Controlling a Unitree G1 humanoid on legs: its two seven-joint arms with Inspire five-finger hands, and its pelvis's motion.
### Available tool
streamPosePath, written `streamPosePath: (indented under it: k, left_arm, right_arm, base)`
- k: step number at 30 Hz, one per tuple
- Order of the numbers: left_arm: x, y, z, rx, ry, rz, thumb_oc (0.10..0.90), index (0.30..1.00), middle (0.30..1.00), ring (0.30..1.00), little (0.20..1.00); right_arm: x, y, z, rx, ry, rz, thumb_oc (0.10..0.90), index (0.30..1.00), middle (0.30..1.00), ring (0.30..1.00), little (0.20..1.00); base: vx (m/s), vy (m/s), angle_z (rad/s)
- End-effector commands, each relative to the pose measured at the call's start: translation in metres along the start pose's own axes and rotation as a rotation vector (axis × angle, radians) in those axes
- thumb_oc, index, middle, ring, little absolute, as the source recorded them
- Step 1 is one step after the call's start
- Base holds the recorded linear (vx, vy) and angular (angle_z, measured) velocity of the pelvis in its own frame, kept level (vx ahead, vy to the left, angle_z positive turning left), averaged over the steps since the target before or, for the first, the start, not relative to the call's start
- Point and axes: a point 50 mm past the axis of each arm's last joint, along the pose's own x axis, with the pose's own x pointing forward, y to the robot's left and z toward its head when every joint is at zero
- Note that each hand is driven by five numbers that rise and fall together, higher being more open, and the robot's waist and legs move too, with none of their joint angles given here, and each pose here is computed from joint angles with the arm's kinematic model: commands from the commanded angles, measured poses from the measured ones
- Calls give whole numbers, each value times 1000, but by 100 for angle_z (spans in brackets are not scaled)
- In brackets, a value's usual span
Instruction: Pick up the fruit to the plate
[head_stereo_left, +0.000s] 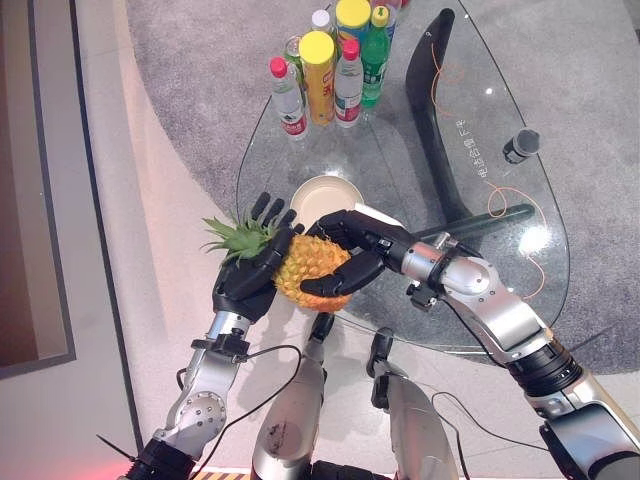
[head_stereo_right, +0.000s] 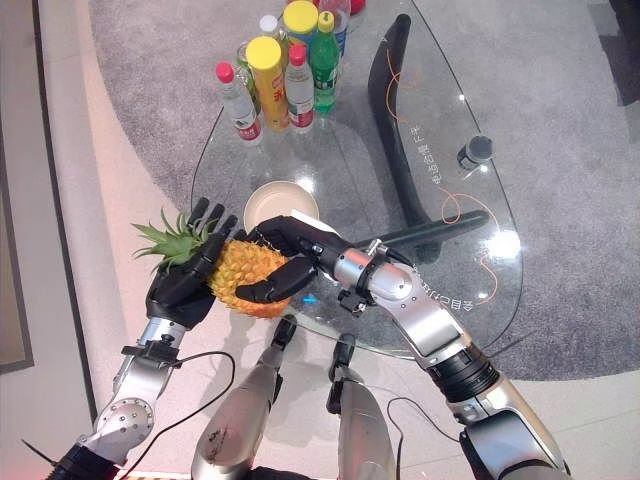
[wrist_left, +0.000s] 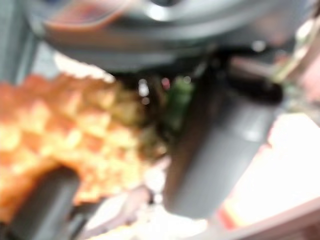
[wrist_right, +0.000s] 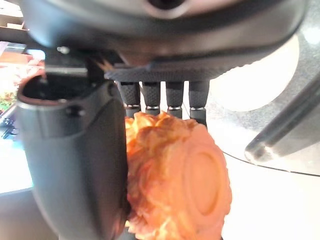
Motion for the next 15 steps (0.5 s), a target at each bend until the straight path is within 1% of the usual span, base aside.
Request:
streamPosePath:
  k: [1, 15]
  left_arm:
    - [33, -98, 61, -75, -382, -556, 100, 300, 300, 300, 200]
    - [38, -103, 59, -82, -374, -588, 100, 300, 300, 300, 200]
  right_arm:
    - [14, 100, 70, -26, -422, 535, 100, 300, 300, 300, 200]
    - [20, 92, 75, -18, -443, 466, 100, 300, 300, 300, 200]
  base:
    - [-8, -45, 7]
    - [-2, -11, 2]
